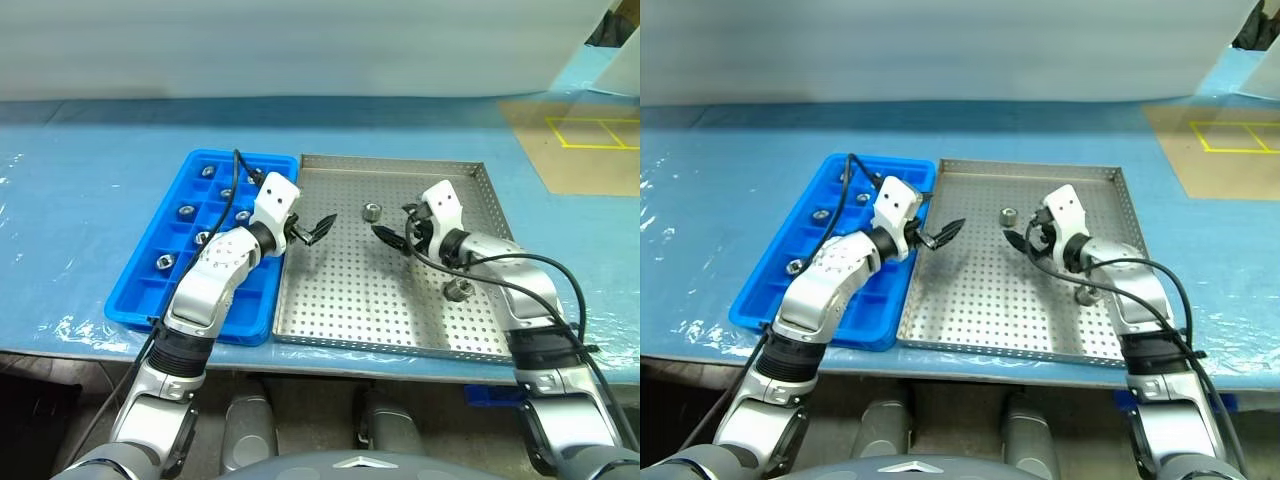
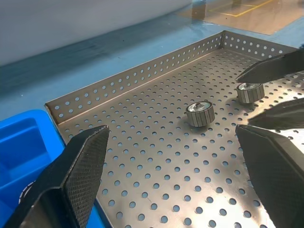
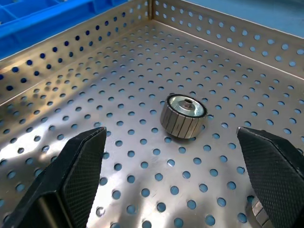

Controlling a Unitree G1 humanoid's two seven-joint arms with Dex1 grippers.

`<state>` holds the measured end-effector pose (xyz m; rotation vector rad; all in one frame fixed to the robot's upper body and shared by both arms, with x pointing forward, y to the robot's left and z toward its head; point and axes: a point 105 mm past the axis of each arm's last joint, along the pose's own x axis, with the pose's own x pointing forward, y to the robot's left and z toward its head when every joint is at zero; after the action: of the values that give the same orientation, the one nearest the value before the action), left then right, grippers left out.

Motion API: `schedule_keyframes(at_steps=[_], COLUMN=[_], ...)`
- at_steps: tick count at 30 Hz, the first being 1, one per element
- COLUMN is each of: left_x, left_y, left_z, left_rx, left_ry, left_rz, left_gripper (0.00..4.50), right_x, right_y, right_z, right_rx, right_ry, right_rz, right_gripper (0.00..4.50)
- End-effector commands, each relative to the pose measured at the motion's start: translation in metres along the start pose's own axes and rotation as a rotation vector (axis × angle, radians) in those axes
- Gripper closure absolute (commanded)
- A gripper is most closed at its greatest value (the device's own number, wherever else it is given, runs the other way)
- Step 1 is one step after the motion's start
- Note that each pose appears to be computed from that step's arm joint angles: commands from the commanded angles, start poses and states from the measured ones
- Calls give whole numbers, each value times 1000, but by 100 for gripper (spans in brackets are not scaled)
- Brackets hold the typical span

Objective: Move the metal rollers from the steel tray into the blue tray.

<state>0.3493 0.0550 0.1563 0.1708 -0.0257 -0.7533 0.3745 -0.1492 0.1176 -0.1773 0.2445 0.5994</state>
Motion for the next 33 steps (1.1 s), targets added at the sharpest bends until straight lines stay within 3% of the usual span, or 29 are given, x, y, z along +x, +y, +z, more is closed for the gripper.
schedule_keyframes(at_steps=[1,9,20,23,29,30,33], left_x=[-5,-13,-25,-27,-30,-30,-31], left_y=[-3,-11,-13,-12,-11,-11,-12], left_z=[11,10,10,10,8,8,7], left_rx=[22,11,9,7,5,5,3], left_ry=[-44,-53,-53,-52,-43,-42,-39], left_rz=[-46,-93,-103,-100,-95,-96,-95], left_gripper=[1,1,1,0,0,0,0], right_x=[12,36,51,54,56,56,54], right_y=[-4,-13,-14,-14,-15,-15,-17], right_z=[12,22,7,8,12,12,12], right_rx=[-5,22,34,32,34,33,18], right_ry=[-4,24,128,115,81,79,75], right_rz=[-18,-35,-11,-13,-13,-13,-20], right_gripper=[0,0,0,64,268,289,288])
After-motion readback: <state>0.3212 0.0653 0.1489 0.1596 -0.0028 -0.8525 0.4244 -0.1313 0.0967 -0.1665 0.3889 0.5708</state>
